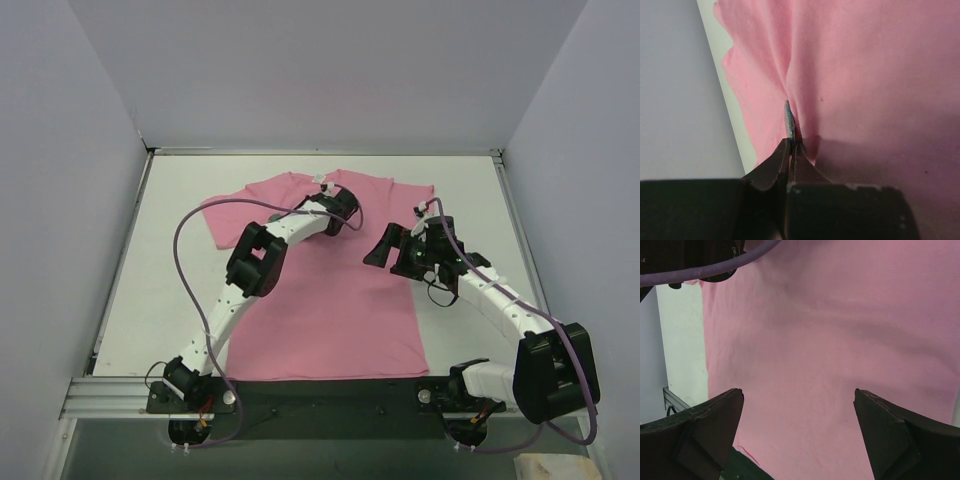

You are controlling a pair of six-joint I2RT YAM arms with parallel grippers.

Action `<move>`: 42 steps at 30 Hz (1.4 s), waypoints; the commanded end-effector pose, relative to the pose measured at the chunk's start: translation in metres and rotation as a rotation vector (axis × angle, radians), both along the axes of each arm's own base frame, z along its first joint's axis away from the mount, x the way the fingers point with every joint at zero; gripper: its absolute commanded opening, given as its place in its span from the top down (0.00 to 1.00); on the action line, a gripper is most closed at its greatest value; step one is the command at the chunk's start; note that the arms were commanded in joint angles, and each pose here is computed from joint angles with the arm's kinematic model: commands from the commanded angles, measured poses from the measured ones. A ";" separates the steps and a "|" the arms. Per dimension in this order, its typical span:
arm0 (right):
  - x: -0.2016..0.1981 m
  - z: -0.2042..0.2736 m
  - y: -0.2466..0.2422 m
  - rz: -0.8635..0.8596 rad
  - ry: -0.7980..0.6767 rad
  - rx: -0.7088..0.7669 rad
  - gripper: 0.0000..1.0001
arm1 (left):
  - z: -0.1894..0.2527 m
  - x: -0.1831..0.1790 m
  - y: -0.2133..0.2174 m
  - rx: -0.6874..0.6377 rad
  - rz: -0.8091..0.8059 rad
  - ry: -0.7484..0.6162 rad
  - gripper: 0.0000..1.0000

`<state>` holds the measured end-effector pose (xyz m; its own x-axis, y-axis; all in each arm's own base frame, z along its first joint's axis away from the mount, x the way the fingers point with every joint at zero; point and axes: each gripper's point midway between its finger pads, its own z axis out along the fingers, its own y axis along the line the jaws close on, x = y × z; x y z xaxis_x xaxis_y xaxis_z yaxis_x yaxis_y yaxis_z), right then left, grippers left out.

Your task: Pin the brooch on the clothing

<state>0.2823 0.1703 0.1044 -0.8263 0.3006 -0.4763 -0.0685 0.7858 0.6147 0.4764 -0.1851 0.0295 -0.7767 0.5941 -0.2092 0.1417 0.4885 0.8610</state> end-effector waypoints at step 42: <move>-0.003 0.001 0.005 0.028 -0.013 0.012 0.02 | 0.069 0.010 -0.037 -0.862 -0.029 -0.142 1.00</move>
<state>0.2768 0.1705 0.1008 -0.8324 0.2897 -0.4725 -0.0757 0.7850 0.6148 0.4734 -0.2154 0.0533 -0.7604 0.2892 -0.5815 0.1220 0.9431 0.3094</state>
